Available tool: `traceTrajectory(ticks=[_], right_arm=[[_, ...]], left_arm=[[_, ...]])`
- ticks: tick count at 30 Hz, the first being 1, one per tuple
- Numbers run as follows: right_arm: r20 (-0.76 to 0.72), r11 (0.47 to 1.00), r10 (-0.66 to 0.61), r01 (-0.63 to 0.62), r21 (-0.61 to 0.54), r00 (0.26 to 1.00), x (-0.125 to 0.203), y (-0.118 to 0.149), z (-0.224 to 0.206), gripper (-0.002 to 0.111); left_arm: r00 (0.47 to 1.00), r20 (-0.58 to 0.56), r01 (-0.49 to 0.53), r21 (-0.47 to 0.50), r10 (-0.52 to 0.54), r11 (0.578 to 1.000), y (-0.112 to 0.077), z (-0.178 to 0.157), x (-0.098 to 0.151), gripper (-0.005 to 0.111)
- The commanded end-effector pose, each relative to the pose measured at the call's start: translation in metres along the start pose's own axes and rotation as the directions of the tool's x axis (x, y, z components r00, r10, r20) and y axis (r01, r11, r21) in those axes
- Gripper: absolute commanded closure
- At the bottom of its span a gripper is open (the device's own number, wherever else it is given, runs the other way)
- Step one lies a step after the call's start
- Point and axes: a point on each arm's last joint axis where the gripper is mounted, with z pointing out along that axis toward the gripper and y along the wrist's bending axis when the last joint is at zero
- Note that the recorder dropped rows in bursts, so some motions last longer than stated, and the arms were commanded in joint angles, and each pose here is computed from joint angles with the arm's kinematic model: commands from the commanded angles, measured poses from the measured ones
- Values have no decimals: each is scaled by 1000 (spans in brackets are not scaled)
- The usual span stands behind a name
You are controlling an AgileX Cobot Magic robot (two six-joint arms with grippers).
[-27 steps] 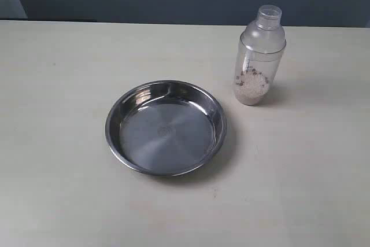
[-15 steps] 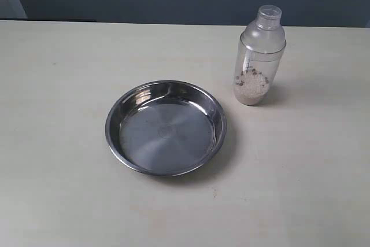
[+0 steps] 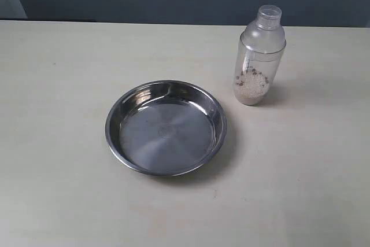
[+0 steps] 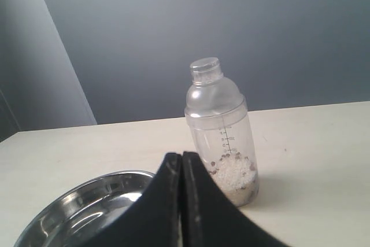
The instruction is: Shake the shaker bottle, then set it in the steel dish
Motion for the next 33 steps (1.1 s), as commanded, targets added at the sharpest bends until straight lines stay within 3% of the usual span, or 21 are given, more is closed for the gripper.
traceTrajectory(ticks=[1,5,9,14,20,28,33], right_arm=[[8,1000,-5,5,6,1000,0,-1,0,109],[8,1000,-5,5,6,1000,0,-1,0,109],[8,1000,-5,5,6,1000,0,-1,0,109],[5,1000,-9,9,3,1000,0,0,0,109],[5,1000,-7,7,3,1000,0,0,0,109],[5,1000,-7,7,3,1000,0,0,0,109],[5,1000,-7,7,3,1000,0,0,0,109]], left_arm=[[994,-99,-25,103,35,994,7,47,4,1],[965,-190,-134,244,182,961,15,83,28,1],[933,-305,-104,276,190,955,23,112,58,1],[876,-393,-126,377,282,918,21,142,96,1],[837,-503,-27,353,214,935,22,182,126,1],[807,-521,-61,398,280,915,21,235,155,1],[798,-536,-31,418,274,908,17,260,174,1]])
